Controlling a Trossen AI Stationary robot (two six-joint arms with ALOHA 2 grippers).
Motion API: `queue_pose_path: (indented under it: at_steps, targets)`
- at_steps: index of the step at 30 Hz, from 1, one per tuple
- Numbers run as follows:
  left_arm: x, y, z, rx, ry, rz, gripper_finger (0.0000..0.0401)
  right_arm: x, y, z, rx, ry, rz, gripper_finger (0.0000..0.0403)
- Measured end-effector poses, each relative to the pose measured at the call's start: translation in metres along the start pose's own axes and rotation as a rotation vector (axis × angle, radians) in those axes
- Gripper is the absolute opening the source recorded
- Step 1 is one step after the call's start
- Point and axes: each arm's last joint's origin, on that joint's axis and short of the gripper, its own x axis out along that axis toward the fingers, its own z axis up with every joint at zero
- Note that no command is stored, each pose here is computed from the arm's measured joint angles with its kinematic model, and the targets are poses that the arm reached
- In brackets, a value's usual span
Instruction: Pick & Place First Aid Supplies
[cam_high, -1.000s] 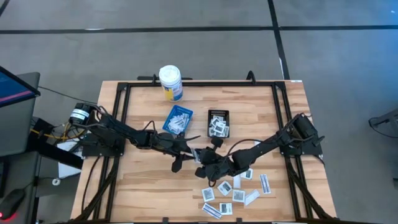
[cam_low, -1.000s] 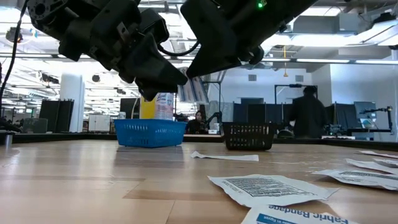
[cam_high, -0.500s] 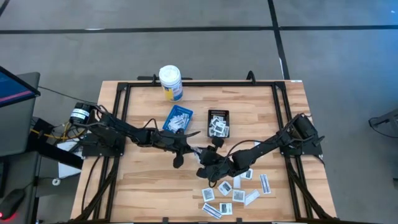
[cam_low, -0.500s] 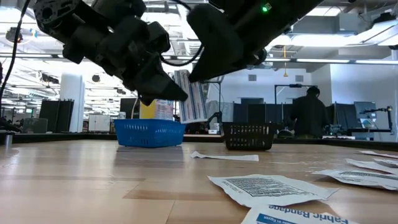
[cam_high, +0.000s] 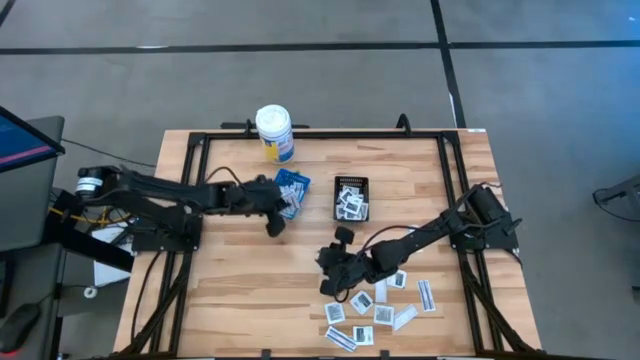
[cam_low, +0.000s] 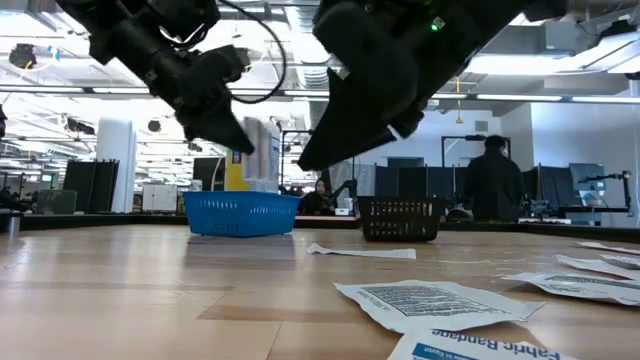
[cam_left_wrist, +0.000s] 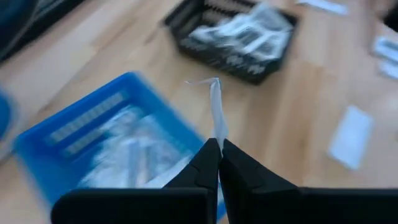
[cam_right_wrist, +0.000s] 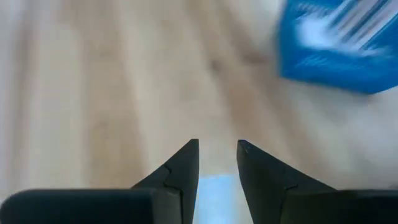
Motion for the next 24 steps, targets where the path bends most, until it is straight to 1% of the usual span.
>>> queue_pose_path:
  at_steps: [3,6,8,10,14,16,17,21,24]
  targets:
    - [-0.004,0.011,-0.001,-0.034,0.026,0.073,0.0008,0.001,0.001,-0.001,0.063,0.052,0.096,0.0103]
    - [0.0,0.016,-0.001,-0.047,0.032,0.104,0.0008,0.001,0.002,-0.002,0.083,0.079,0.124,0.0103]
    - [0.005,0.018,-0.005,-0.041,0.067,0.099,0.0012,0.001,0.001,-0.005,0.094,0.11,0.135,0.0103]
    - [0.012,0.019,-0.008,-0.04,0.102,0.075,0.002,0.0,0.001,-0.008,0.113,0.146,0.136,0.0103]
    - [0.023,0.027,-0.013,-0.045,0.141,0.112,0.004,0.006,0.001,-0.017,0.174,0.212,0.122,0.0103]
    - [0.025,0.032,-0.014,-0.055,0.148,0.132,0.0051,0.013,0.004,-0.025,0.173,0.258,0.139,0.0103]
    - [0.026,0.034,-0.013,-0.06,0.142,0.138,0.0057,0.017,0.005,-0.028,0.176,0.268,0.151,0.0103]
    - [0.025,0.039,-0.011,-0.065,0.12,0.169,0.0077,0.027,0.003,-0.034,0.155,0.28,0.123,0.0103]
    - [0.02,0.039,-0.007,-0.032,0.094,0.175,0.0084,0.028,0.002,-0.034,0.154,0.279,0.115,0.0103]
